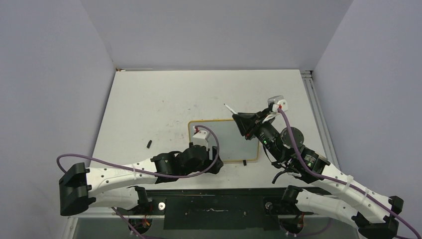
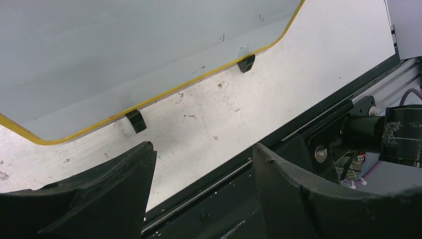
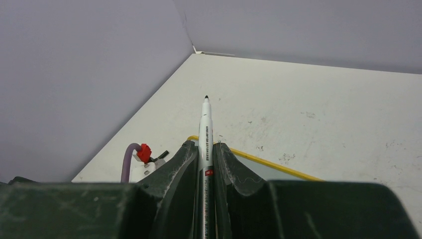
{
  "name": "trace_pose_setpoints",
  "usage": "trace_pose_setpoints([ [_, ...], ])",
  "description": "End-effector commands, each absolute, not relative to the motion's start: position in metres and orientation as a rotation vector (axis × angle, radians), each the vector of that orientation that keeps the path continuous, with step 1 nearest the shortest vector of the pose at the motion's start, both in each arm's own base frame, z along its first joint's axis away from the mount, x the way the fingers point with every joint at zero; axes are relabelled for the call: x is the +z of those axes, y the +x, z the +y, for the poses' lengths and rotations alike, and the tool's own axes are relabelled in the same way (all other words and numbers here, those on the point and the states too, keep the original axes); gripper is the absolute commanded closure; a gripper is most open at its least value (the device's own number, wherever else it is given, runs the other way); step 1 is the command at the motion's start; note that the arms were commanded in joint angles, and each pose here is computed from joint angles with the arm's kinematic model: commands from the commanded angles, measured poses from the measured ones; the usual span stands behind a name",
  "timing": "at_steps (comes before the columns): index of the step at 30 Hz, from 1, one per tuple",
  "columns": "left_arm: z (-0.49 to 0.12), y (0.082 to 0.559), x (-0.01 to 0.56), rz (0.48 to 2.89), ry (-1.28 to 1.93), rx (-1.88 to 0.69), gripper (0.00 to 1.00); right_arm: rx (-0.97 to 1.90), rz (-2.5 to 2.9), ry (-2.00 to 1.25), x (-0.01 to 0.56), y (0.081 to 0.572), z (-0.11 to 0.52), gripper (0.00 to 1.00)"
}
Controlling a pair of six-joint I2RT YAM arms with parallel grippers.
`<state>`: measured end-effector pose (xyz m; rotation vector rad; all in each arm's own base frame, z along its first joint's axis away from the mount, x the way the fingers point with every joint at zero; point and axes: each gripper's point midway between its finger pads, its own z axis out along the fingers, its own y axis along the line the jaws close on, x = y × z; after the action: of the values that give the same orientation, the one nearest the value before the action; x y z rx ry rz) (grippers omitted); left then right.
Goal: Write a sentence on the whiteboard
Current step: Move the whiteboard to the center of the board.
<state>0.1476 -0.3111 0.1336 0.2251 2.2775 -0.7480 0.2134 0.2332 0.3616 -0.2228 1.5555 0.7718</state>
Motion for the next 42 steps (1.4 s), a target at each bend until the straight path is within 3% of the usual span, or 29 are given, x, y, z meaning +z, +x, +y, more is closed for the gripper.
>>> trace_pose_setpoints([
  [1,-0.297,0.140,0.137,2.316,0.284,-0.772,0.31,0.787,1.525,-0.215,0.371,0.211,0.233,0.95],
  [12,-0.224,0.199,0.233,2.159,0.380,-0.688,0.29,0.783,1.553,-0.246,0.366,0.209,0.235,0.95],
  [25,-0.202,0.243,0.251,1.870,0.595,-0.999,0.29,0.910,1.623,-0.335,0.335,0.197,0.266,0.95],
  [32,-0.193,0.255,0.246,1.843,0.663,-1.077,0.29,1.023,1.578,-0.383,0.323,0.187,0.284,0.95],
  [42,-0.191,0.276,0.233,1.881,0.561,-1.063,0.40,0.987,1.587,-0.385,0.303,0.197,0.296,0.95],
])
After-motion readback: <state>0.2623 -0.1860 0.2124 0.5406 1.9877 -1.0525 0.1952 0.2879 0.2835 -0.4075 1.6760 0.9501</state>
